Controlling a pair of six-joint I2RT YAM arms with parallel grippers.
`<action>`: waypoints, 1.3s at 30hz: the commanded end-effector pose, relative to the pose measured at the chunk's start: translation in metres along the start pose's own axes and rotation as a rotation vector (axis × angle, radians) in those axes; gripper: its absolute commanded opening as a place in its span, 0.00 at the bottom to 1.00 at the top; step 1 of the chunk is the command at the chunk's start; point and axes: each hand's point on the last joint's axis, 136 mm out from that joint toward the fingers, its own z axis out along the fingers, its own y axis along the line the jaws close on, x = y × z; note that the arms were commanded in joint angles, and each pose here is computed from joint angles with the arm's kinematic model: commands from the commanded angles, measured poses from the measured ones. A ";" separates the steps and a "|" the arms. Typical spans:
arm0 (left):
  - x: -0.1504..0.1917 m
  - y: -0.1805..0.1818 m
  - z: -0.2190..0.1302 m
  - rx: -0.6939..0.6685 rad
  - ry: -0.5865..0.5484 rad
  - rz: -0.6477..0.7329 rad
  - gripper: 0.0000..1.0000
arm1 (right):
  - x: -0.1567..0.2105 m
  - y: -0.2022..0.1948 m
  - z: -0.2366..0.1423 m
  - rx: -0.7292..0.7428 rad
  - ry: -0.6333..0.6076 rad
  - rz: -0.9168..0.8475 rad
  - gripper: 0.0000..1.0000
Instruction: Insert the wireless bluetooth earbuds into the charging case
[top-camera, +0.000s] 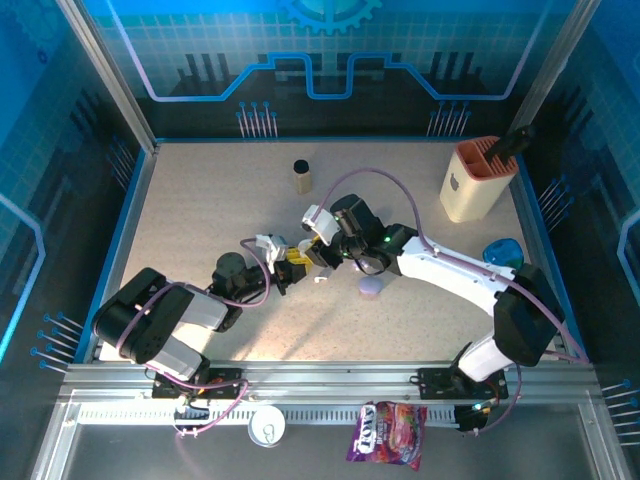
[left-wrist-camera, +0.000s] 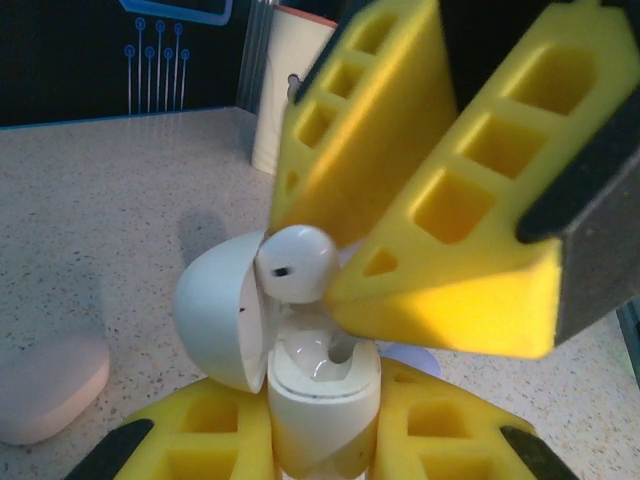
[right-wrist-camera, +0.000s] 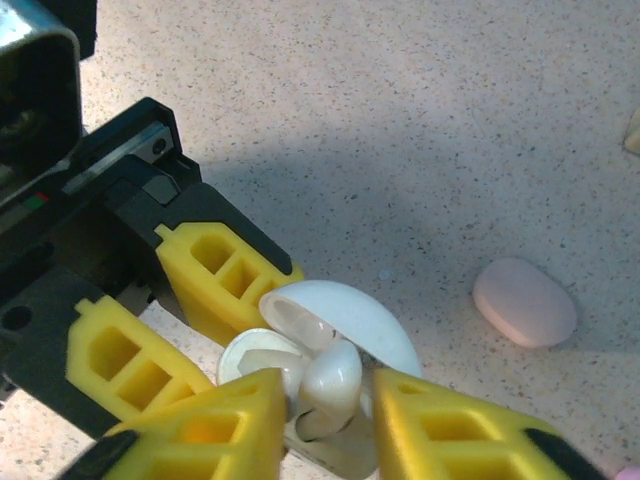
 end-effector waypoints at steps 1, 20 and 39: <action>-0.025 0.000 0.003 0.008 -0.081 0.040 0.13 | -0.007 0.005 -0.016 -0.011 -0.039 0.015 0.39; -0.025 -0.006 0.003 0.045 -0.077 0.059 0.14 | -0.016 -0.015 -0.028 -0.111 -0.129 0.275 0.51; -0.050 0.057 -0.039 -0.305 -0.195 0.033 0.12 | 0.045 -0.050 0.005 -0.030 0.180 0.457 0.56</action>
